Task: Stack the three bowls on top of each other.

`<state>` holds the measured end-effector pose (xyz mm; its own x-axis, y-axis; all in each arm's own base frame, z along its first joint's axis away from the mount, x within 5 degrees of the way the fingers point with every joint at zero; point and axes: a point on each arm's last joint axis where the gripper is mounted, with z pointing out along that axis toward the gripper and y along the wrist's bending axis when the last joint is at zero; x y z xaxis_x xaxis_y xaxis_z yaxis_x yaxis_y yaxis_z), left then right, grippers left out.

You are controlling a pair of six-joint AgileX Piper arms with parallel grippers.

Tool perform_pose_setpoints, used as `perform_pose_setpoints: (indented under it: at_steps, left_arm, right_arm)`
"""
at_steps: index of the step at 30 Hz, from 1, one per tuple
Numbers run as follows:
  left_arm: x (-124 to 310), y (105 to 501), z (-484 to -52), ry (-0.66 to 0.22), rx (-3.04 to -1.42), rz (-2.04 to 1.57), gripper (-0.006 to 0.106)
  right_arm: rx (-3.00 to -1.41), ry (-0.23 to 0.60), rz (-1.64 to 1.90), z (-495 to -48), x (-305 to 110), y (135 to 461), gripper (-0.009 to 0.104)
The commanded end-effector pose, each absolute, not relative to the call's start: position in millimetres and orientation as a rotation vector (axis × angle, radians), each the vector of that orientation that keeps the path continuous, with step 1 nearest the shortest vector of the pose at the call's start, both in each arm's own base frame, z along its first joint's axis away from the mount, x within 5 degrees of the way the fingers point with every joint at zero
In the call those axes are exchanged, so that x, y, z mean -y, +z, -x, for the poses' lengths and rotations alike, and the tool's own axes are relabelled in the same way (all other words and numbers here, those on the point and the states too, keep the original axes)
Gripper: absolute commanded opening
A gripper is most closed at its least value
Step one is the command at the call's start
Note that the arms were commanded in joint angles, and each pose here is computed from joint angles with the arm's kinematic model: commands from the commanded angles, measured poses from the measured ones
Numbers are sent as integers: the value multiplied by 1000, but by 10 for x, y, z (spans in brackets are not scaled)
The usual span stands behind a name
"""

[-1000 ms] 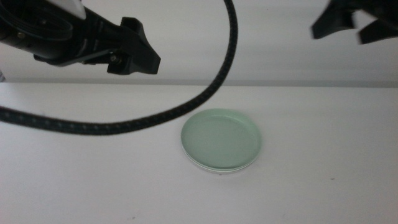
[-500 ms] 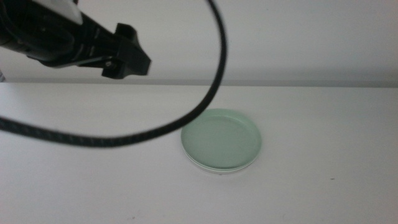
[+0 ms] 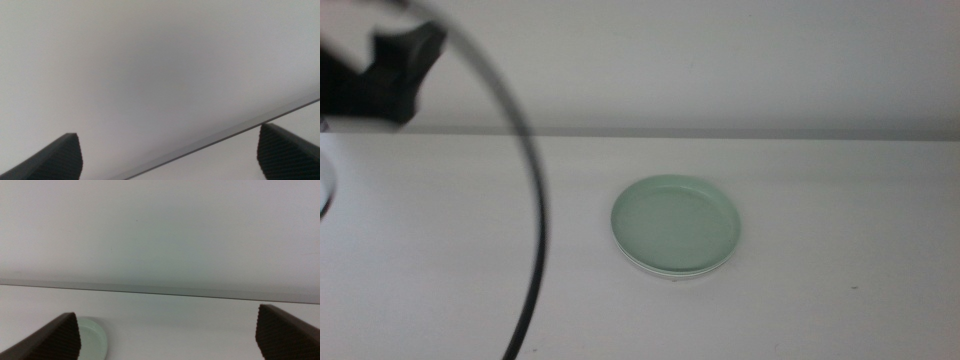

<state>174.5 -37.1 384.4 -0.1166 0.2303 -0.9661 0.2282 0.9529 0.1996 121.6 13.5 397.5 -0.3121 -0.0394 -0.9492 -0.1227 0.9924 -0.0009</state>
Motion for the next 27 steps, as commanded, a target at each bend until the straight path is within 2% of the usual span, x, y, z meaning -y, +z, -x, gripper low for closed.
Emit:
perform_pose_setpoints:
  at_steps: [1, 6, 11, 21, 24, 27]
  left_arm:
    - [278, 3729, -1543, 22, -1671, -316, 94]
    - [123, 3400, -1172, 71, -1666, -250, 94]
    - [79, 3130, -990, 33, -1680, -172, 94]
    - [64, 3062, -822, 40, -1633, -170, 94]
    - [61, 2981, -795, 18, -1632, -143, 94]
    - [42, 2755, -750, 32, -1662, -125, 94]
  right_arm:
    - [-1872, 64, 124, -1212, -125, 3981, 93]
    - [-1872, 64, 124, -1212, -125, 3981, 93]
    - [-1872, 64, 124, -1212, -125, 3981, 93]
    - [-1878, 61, 126, -1214, -124, 3968, 93]
    - [-1812, 52, 120, -1186, -115, 3863, 93]
    - [-1726, 50, 105, -1116, -103, 3540, 93]
